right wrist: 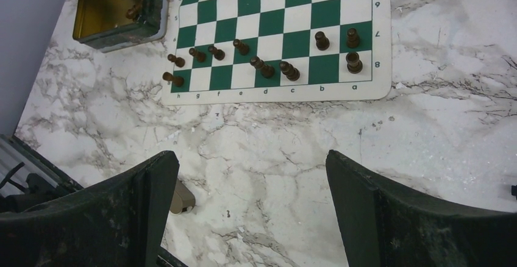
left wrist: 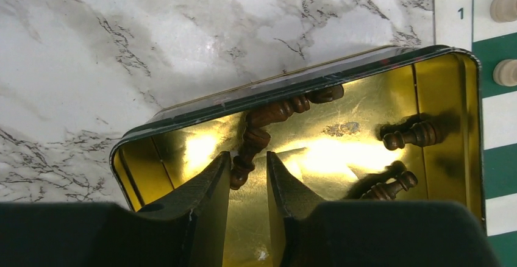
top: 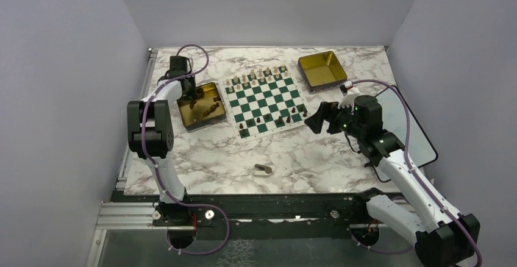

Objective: Set up the chess pieces on the board
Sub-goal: Pick up the chess piece from the storage box.

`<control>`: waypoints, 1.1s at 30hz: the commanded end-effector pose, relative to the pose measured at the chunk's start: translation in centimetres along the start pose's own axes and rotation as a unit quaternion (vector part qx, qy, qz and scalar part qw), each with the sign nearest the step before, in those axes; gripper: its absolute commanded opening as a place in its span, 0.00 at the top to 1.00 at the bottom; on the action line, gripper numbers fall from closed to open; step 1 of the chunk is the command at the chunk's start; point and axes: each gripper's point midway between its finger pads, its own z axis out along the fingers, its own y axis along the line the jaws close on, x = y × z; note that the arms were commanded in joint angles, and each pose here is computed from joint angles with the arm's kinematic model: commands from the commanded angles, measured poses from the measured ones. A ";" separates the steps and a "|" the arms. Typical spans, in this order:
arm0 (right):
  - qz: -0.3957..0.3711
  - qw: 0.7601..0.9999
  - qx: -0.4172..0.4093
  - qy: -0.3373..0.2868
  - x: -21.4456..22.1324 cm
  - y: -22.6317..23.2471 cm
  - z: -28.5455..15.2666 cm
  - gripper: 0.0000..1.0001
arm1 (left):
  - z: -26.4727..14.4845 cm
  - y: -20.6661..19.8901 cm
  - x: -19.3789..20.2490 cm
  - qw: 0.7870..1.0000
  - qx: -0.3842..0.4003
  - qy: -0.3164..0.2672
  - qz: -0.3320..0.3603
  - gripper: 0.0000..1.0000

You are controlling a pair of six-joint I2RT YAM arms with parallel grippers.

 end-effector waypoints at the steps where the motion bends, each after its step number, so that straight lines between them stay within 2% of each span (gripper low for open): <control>1: -0.016 1.000 -0.002 -0.023 -1.5 0.5 -0.4 0.04 | 1.1 -0.5 -0.3 1.000 0.012 -0.004 0.005 0.72; 15: -0.023 0.999 -0.001 -0.026 -1.7 0.4 -0.3 0.04 | 2.3 -0.3 1.4 1.000 0.008 0.019 0.008 0.75; 28: -0.028 0.999 -0.002 -0.031 -1.9 0.5 -0.7 0.05 | 2.7 0.1 2.1 1.000 -0.003 0.030 0.010 0.71; 33: -0.027 0.999 -0.005 -0.034 -2.2 0.8 -1.0 0.06 | 2.6 0.0 2.8 0.999 -0.004 0.045 0.011 0.74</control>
